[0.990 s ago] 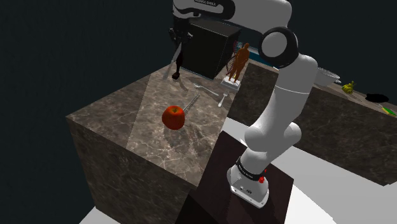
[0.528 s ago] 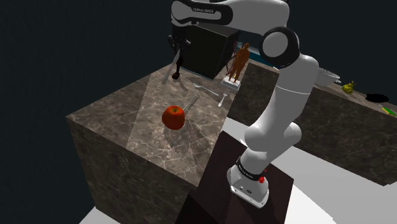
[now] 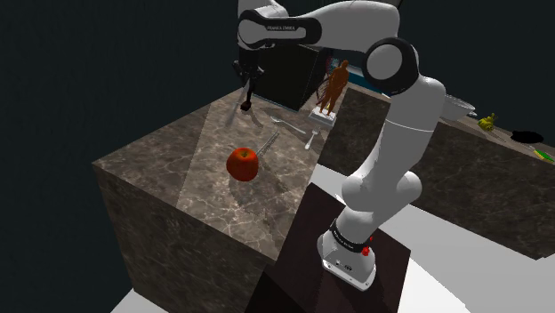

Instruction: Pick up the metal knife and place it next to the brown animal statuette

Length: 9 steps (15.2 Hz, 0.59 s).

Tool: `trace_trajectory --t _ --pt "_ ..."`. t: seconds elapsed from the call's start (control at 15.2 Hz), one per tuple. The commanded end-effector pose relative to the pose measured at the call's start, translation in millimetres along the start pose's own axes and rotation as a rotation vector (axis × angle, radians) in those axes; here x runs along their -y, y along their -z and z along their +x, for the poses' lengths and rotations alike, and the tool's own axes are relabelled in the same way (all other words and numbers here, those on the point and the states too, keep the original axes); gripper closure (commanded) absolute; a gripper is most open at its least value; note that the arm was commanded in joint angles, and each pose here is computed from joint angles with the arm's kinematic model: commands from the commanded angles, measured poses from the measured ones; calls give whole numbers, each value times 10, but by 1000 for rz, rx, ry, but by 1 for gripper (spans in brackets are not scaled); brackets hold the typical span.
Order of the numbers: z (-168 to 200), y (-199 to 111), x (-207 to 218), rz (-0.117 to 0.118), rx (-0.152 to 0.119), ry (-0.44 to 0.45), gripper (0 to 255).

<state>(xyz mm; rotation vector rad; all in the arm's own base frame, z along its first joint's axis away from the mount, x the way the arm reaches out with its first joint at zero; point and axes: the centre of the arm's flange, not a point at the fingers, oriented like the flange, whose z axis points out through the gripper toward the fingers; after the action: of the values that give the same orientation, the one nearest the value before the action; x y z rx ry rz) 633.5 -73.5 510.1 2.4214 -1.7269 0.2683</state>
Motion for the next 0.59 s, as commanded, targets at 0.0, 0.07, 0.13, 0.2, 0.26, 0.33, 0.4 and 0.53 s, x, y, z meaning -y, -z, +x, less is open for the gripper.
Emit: trace_trajectory --t 0.0,0.07,0.13,0.2,0.26,0.33,0.4,0.53 --pt "-25 -106 -3 0 0 0 255" --pt "-37 -157 -2 0 0 0 255" --pt "-50 -208 -1 0 0 0 255" --pt "-62 -260 1 0 0 0 255" --pt "-74 -311 2 0 0 0 255" --pt "-87 -362 3 0 0 0 255" --pt "-99 -414 4 0 0 0 255" --pt "-124 -516 6 0 0 0 255"
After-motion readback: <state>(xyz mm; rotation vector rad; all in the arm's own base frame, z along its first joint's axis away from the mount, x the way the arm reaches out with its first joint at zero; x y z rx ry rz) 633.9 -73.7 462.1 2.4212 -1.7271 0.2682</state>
